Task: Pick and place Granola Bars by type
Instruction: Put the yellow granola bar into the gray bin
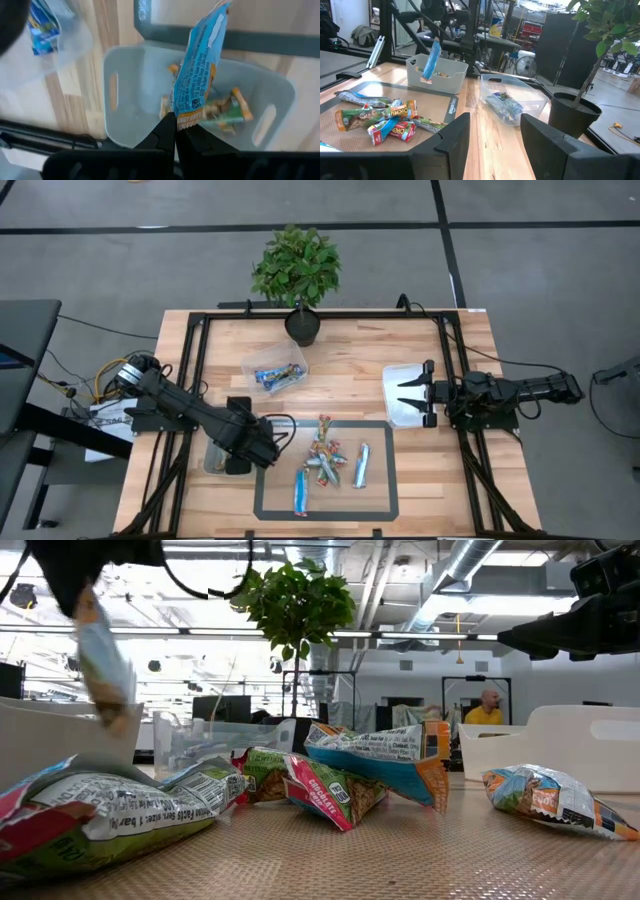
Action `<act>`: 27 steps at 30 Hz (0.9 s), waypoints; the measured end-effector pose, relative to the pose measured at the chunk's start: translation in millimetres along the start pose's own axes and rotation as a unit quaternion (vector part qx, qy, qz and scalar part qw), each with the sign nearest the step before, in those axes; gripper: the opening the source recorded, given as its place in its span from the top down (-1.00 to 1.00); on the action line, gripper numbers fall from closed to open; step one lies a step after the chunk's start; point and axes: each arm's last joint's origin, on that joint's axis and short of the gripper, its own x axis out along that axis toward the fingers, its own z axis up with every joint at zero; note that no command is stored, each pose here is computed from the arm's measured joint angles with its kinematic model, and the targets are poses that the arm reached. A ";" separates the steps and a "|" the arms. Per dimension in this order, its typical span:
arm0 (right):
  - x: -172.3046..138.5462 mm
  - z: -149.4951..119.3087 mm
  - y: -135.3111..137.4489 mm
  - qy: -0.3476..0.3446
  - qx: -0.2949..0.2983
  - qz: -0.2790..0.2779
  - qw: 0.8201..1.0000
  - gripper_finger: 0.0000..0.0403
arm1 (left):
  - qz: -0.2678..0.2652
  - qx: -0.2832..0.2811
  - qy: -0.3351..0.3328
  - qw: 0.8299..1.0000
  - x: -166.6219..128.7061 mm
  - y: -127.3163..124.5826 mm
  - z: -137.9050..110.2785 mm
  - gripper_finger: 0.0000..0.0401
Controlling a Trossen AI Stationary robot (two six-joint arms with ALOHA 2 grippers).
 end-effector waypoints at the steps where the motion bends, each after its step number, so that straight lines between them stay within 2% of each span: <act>1: 0.0 0.0 0.0 0.000 0.000 0.000 1.000 0.15 | -0.007 0.000 0.002 1.000 -1.1 -0.6 -0.2 1.00; 9: 0.0 -0.1 0.0 0.000 0.000 0.000 1.000 0.15 | -0.038 0.007 -0.004 0.999 -11.7 -0.6 -6.0 1.00; 18: 0.0 0.0 0.0 0.000 0.000 0.000 1.000 0.15 | -0.055 -0.001 -0.038 0.998 -28.0 15.2 -27.2 1.00; 27: 0.0 0.0 0.0 0.000 0.000 0.000 1.000 0.15 | -0.034 -0.039 -0.007 0.999 2.7 39.6 -59.5 1.00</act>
